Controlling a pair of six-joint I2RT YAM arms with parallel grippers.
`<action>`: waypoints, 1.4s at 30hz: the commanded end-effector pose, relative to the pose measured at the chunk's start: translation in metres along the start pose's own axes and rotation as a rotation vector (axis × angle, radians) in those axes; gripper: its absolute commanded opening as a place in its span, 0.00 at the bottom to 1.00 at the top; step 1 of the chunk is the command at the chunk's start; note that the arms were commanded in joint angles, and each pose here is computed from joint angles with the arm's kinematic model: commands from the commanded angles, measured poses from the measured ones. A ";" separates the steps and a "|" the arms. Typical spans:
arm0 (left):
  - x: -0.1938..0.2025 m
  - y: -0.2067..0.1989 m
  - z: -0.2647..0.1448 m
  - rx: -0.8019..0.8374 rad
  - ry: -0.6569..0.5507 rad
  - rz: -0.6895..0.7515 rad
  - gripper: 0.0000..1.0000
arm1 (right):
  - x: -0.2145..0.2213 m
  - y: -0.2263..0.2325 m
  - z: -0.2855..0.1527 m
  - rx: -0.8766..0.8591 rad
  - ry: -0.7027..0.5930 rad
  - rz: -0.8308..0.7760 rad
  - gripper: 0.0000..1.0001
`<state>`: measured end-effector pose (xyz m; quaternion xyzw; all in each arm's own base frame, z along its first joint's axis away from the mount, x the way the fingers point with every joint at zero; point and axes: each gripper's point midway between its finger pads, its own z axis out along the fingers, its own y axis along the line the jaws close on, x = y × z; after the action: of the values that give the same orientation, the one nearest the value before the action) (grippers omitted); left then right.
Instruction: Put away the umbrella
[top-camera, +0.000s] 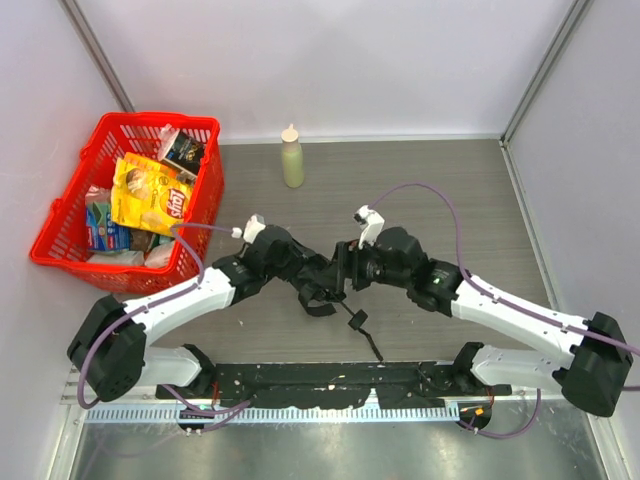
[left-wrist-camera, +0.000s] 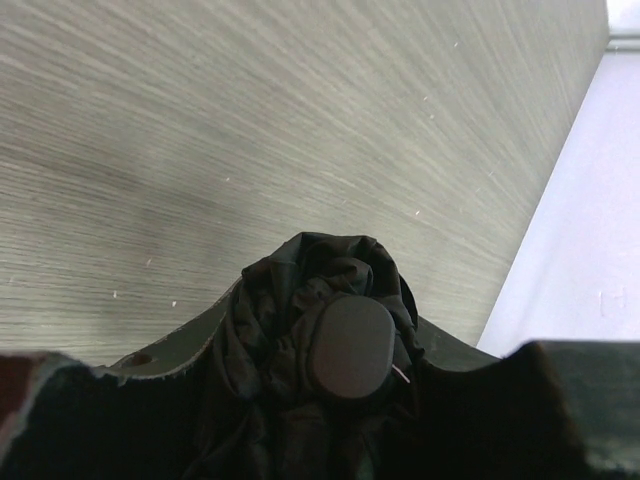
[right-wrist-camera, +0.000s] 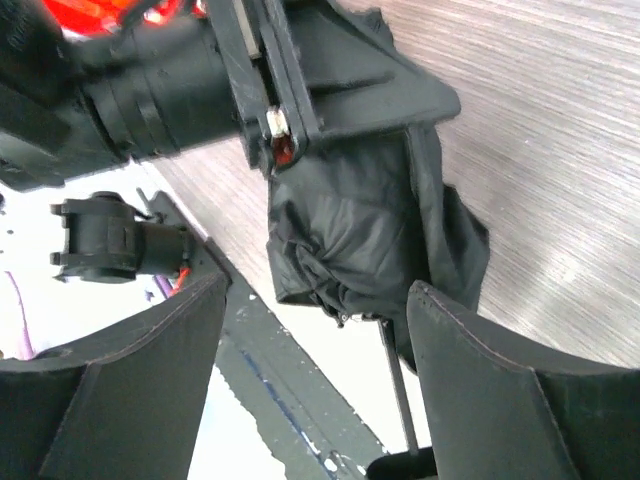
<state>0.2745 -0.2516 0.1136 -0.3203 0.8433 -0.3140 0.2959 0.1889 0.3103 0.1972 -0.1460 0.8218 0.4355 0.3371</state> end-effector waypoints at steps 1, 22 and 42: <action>-0.032 -0.038 -0.016 -0.007 -0.105 -0.059 0.00 | -0.013 0.025 -0.008 0.149 -0.063 -0.213 0.79; -0.033 -0.034 -0.021 -0.071 -0.098 -0.088 0.00 | -0.015 0.018 0.049 0.555 -0.128 -0.591 0.33; -0.046 -0.102 -0.043 0.337 -0.098 -0.170 0.00 | -0.034 0.052 -0.001 -0.077 -0.229 -0.004 0.01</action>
<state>0.2845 -0.2635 0.1593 -0.3513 0.8121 -0.3631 0.2919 0.2096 0.3131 0.2244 -0.1101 0.8030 0.3488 0.4705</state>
